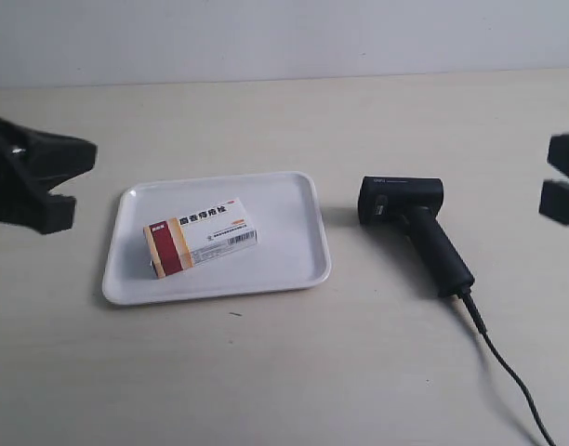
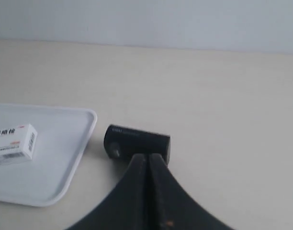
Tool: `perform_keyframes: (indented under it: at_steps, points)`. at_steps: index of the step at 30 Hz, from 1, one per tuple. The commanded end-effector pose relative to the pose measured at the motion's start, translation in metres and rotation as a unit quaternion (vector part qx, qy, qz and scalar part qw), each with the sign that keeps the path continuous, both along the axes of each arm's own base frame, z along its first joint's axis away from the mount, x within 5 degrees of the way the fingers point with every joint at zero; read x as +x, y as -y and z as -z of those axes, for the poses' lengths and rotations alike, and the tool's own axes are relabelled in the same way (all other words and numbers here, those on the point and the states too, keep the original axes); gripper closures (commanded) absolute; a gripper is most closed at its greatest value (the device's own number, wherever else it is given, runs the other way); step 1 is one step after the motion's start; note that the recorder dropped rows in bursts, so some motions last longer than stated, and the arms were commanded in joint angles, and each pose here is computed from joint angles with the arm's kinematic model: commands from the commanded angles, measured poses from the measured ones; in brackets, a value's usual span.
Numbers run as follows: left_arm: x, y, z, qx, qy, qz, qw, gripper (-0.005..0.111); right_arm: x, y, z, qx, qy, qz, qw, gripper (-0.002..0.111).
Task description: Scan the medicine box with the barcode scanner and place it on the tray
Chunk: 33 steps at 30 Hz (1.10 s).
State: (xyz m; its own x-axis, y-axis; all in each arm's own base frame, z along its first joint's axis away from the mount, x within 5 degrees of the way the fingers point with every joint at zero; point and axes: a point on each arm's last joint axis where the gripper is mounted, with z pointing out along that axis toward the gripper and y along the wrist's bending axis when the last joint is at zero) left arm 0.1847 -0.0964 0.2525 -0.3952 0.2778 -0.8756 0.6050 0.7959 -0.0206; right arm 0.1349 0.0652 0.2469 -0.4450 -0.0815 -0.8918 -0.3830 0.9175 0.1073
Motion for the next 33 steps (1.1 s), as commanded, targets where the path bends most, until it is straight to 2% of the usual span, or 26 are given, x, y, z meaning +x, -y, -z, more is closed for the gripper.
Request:
perform_keyframes:
  at_steps: [1,6,11,14,16,23,27,31,33]
  points:
    - [-0.042,-0.02,0.002,-0.081,0.017,-0.053,0.995,0.104,-0.012,0.005,0.014,0.04,-0.021,0.017,0.999,0.108]
    - [-0.07,-0.029,0.002,-0.107,0.056,-0.045,0.992,0.104,-0.013,0.005,0.015,0.037,-0.026,0.017,0.999,0.108]
    - [-0.082,-0.034,-0.006,-0.122,0.096,-0.041,0.987,0.104,-0.013,0.005,0.015,0.037,-0.026,0.017,0.999,0.108]
    - [-0.088,-0.039,-0.01,-0.102,0.136,-0.043,0.985,0.104,-0.013,0.005,0.015,0.037,-0.026,0.017,0.999,0.108]
    - [-0.096,-0.048,-0.008,-0.06,0.191,-0.053,0.978,0.104,-0.013,0.005,0.015,0.038,-0.025,0.017,0.999,0.108]
    - [-0.124,-0.078,0.002,-0.042,0.302,-0.189,0.933,0.104,-0.013,0.005,0.015,0.038,-0.024,0.017,0.999,0.108]
    - [-0.129,-0.082,0.008,-0.055,0.311,-0.215,0.924,0.104,-0.013,0.005,0.015,0.038,-0.024,0.017,0.999,0.108]
    - [-0.128,-0.085,0.033,-0.021,0.292,-0.226,0.929,0.104,-0.013,0.005,0.015,0.038,-0.024,0.017,0.999,0.108]
    - [-0.129,-0.088,0.043,-0.023,0.284,-0.248,0.926,0.104,-0.013,0.005,0.015,0.038,-0.024,0.017,0.999,0.108]
